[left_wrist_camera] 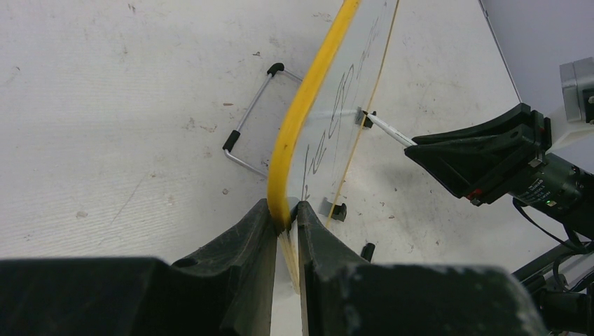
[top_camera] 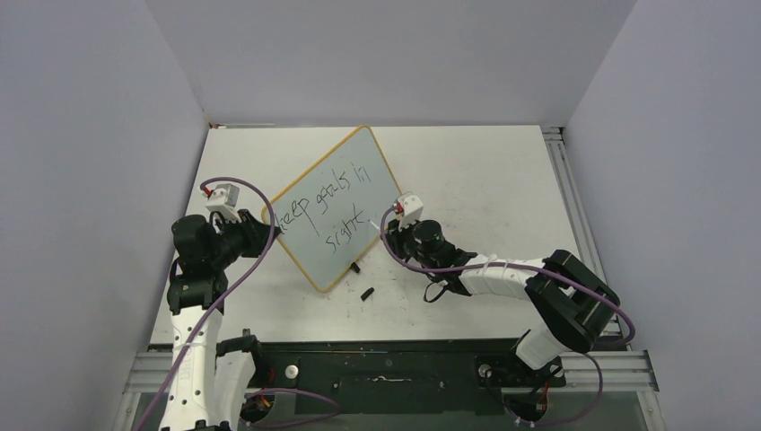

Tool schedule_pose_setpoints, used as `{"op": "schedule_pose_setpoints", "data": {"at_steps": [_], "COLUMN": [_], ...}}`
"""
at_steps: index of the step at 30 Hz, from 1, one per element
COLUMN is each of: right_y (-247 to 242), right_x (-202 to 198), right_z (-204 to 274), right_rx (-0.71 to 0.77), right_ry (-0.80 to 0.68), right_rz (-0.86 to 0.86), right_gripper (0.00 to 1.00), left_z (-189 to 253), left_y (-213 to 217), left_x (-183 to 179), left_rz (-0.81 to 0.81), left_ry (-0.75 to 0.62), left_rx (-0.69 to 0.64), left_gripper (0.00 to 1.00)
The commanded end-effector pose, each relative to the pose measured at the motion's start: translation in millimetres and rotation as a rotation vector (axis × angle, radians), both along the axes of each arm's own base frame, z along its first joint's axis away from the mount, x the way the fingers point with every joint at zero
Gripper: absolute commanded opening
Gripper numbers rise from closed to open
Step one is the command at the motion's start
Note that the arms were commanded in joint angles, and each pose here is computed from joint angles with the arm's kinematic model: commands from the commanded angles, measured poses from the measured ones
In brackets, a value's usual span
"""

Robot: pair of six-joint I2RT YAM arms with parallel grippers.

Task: Write a sentence on the whiteboard
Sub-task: Write a sentence on the whiteboard, then put down the whiteboard on the whiteboard stand.

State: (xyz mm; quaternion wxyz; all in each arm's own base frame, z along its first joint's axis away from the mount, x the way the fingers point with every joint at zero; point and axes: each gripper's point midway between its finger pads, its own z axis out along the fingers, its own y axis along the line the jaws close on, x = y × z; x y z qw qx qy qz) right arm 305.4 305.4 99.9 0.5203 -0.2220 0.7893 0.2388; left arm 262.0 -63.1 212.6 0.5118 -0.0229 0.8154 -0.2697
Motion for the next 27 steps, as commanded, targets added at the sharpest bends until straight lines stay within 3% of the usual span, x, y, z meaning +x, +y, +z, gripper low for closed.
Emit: {"op": "schedule_pose_setpoints", "data": {"at_steps": [1,9,16,27], "right_y": [18,15,-18,-56], "right_x": [8,8,6,-15], "right_z": [24,31,90,140], "right_rx": [0.070,0.076,0.092,0.107], "right_ry": [-0.051,-0.064,-0.177,-0.240], "right_rz": [0.034,0.024,-0.073,-0.121], "right_gripper": [0.05,0.05,0.05,0.05], "left_z": [12,12,13,24], "left_y": [0,0,0,8], "left_x": [2,1,1,0], "left_rz": [-0.005,-0.007,-0.007,0.042], "left_ry": [-0.049,-0.047,-0.051,-0.079], "left_rx": [0.018,0.017,0.018,0.053], "left_gripper": [0.14,0.14,0.15,0.71]}}
